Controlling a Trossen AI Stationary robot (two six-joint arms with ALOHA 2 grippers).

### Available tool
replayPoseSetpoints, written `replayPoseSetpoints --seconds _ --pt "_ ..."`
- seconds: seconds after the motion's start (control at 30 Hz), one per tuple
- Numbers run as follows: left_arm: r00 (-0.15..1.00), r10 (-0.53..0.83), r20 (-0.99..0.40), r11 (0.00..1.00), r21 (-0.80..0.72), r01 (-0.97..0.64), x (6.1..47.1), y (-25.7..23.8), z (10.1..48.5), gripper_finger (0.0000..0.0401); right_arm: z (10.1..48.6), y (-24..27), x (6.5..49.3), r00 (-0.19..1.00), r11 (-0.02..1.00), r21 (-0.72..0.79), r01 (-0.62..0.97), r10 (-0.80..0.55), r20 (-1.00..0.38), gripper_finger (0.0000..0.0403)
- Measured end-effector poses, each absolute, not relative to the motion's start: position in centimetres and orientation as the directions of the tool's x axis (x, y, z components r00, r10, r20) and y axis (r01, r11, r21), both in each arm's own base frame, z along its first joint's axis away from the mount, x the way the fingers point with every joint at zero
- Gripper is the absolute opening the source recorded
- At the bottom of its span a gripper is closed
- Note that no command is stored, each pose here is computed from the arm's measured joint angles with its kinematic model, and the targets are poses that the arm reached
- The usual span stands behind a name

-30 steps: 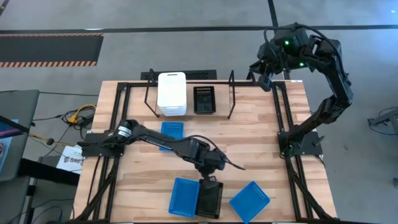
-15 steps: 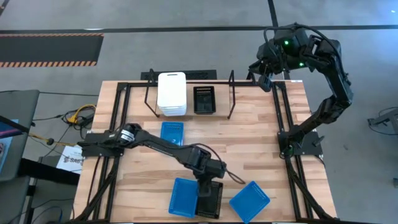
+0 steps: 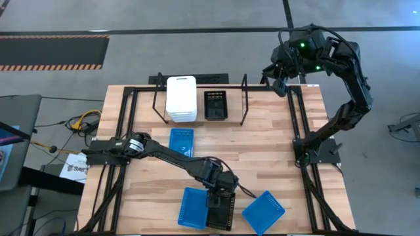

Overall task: Stack baskets on shelf by color
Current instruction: Stack the black bin on top of the black bin on the shelf

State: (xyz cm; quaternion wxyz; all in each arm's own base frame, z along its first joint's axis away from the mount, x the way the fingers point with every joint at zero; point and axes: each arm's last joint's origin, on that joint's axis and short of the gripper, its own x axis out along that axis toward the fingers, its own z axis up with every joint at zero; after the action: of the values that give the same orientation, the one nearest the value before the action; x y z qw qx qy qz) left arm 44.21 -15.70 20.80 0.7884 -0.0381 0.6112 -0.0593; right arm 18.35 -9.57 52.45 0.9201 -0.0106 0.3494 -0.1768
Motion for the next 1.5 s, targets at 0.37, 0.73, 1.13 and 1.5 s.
replayPoseSetpoints --seconds 0.37,0.73,1.13,1.5 --pt "0.203 -0.149 -0.968 0.989 -0.14 0.055 44.5 -15.9 19.0 0.0162 52.4 -9.6 18.3 0.693 0.938 -0.147 0.315 -0.333 -0.639 0.0066" --pt "0.154 -0.128 -0.98 0.991 -0.131 -0.008 45.1 -15.2 16.8 0.0121 52.4 -9.6 18.4 0.693 0.938 -0.15 0.313 -0.333 -0.639 0.0066" --pt "0.256 -0.143 -0.956 0.983 -0.167 -0.075 47.0 -11.9 22.4 0.0001 52.4 -9.6 18.3 0.69 0.937 -0.152 0.315 -0.336 -0.641 0.0066" --pt "0.26 0.135 -0.956 0.966 0.069 -0.248 41.5 -6.2 32.8 0.0 52.2 -10.6 17.6 0.649 0.918 -0.147 0.369 -0.368 -0.666 0.0066"
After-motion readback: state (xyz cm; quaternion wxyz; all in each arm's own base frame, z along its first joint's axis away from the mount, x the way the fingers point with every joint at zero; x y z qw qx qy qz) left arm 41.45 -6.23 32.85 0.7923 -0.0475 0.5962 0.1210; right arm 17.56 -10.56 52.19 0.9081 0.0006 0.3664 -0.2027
